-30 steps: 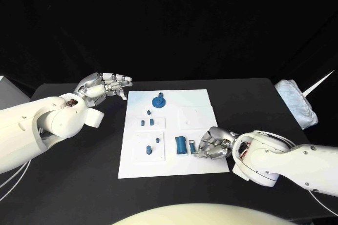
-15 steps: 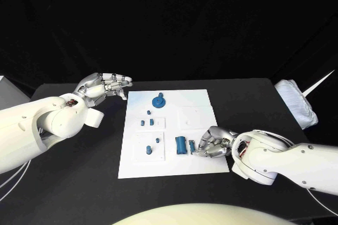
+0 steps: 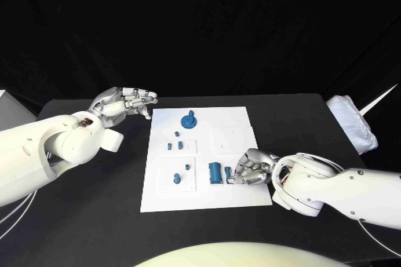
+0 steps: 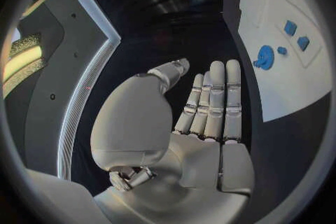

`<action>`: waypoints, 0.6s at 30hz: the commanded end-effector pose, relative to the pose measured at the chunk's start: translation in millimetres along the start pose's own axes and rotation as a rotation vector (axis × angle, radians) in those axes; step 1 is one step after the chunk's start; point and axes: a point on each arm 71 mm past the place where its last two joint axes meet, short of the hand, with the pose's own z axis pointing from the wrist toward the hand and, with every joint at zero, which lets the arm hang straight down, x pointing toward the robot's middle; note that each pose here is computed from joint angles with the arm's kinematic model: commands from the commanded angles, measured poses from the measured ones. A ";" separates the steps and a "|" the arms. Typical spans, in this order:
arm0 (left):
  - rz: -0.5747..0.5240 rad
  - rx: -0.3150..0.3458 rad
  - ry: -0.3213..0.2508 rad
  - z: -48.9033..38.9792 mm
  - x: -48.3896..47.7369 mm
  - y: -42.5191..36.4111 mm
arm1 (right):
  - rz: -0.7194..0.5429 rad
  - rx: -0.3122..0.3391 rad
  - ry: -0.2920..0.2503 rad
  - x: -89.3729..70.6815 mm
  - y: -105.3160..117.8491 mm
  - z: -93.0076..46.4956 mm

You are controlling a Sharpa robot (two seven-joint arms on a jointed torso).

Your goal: Assemble the parts on the task board

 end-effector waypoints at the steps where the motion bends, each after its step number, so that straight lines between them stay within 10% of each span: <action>1: -0.006 0.005 0.020 0.6 2.5 -0.9 | -0.011 -0.020 -0.009 0.2 3.0 1.3; 18: -0.005 0.007 0.020 0.8 2.6 -1.0 | 0.002 -0.037 -0.039 -2.8 3.4 1.9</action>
